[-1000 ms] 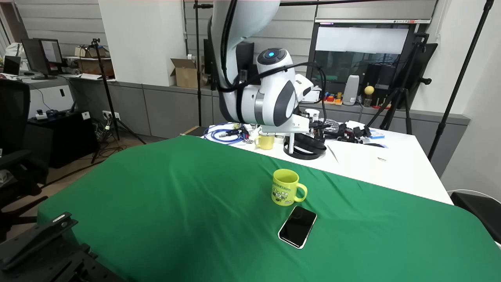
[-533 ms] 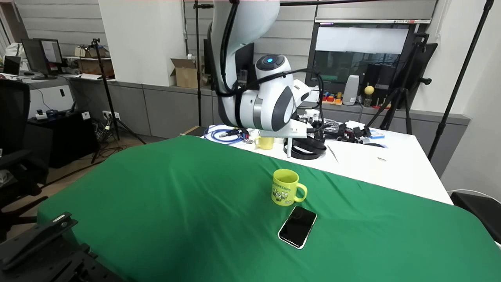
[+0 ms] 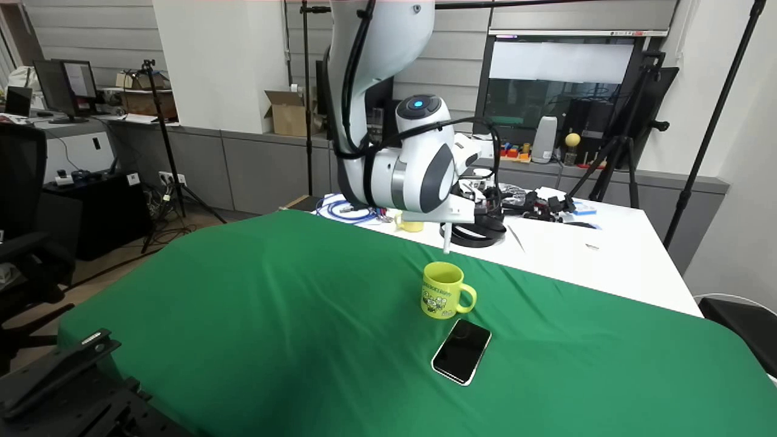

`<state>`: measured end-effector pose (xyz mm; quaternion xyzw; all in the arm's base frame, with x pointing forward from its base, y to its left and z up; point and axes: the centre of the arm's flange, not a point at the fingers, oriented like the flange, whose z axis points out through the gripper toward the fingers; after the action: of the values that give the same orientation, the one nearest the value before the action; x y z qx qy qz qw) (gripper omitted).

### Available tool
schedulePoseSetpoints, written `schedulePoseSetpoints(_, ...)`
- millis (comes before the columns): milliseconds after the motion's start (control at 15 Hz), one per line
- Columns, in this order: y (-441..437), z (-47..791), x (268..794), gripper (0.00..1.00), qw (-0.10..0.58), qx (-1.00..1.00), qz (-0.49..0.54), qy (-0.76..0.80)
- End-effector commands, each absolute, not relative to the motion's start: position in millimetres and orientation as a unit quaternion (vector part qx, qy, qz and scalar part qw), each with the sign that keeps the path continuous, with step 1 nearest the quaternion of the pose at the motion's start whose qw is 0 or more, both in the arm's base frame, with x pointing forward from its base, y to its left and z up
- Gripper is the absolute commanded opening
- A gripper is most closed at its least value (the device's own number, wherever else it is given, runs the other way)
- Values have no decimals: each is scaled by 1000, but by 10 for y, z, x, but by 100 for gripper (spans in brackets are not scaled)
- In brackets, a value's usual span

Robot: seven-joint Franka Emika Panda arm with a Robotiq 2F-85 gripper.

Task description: Put the marker in the mug

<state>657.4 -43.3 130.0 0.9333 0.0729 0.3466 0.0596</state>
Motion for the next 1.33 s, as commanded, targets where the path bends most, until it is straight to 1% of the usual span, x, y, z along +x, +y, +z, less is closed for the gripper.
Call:
schedulePoseSetpoints(0,-495,1119,6294,5,55,932,351,68)
schedulePoseSetpoints(1267,-545,723,6021,5,57,949,301,68)
